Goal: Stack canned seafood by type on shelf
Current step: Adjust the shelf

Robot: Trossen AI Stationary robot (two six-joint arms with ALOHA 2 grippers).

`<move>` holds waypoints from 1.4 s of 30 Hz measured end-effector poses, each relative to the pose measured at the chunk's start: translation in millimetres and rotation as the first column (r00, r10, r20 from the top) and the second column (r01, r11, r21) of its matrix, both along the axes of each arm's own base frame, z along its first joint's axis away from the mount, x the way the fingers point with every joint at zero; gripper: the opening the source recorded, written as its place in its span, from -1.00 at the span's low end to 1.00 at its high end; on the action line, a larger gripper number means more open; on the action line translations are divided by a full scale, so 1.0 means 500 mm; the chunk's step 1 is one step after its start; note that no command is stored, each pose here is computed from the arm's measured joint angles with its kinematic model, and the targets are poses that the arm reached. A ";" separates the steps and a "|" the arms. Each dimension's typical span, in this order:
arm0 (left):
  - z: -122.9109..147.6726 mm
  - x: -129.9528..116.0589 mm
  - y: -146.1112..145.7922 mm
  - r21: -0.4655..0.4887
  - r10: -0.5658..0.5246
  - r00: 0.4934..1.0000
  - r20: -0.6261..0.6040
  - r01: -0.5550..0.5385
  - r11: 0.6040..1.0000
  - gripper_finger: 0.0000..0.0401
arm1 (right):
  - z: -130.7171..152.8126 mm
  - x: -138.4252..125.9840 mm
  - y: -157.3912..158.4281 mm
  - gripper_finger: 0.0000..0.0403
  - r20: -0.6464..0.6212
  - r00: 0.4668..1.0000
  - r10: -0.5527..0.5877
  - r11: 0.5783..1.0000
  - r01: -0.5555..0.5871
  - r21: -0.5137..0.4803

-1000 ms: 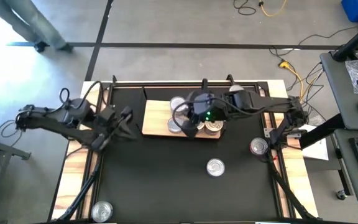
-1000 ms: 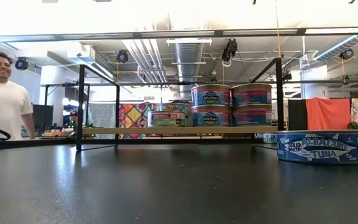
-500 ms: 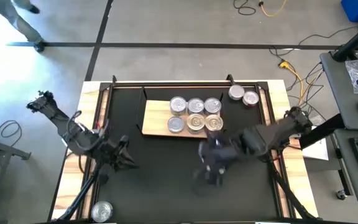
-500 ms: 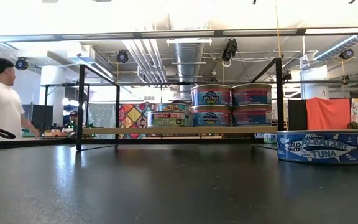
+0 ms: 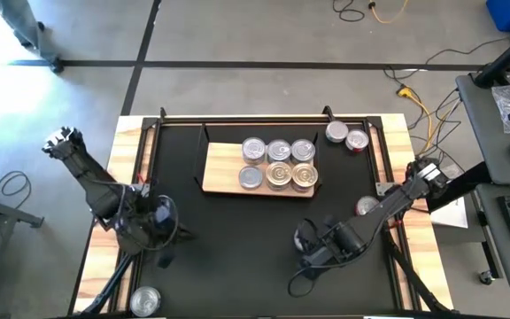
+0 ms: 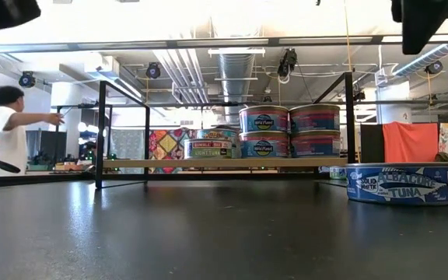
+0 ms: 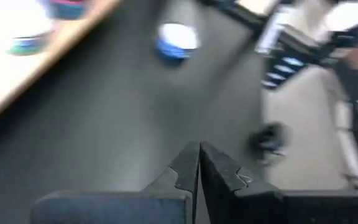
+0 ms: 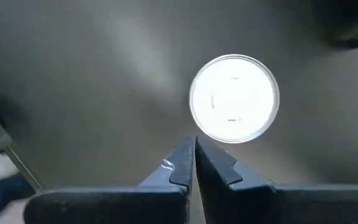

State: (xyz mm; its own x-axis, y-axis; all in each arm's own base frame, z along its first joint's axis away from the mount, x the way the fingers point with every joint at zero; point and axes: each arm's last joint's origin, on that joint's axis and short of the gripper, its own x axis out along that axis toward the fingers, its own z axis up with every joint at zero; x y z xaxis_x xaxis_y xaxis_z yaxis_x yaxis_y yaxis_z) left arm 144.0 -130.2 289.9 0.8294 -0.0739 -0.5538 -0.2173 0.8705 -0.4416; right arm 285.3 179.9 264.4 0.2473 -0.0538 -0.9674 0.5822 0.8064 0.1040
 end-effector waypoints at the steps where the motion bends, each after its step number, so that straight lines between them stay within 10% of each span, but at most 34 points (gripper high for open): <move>1: -0.004 -0.009 0.009 0.022 0.042 0.999 -0.021 -0.041 0.999 -1.00 | 0.000 -0.001 0.001 -0.95 0.007 1.000 -0.024 1.000 0.024 0.000; 12: -0.041 -0.091 0.106 0.307 0.375 0.894 -0.245 -0.296 0.905 -1.00 | 0.043 -0.017 -0.063 -0.95 -0.035 0.966 -0.255 0.965 0.256 0.048; 28: -0.052 -0.055 0.069 0.237 0.137 0.978 -0.154 -0.098 0.967 -1.00 | 0.087 -0.063 -0.304 -0.95 0.044 0.762 -0.646 0.749 0.622 0.228; 42: -0.094 -0.042 0.054 0.242 0.039 0.993 -0.111 -0.011 0.970 -1.00 | 0.082 -0.072 -0.401 -0.95 0.037 0.730 -0.682 0.728 0.674 0.128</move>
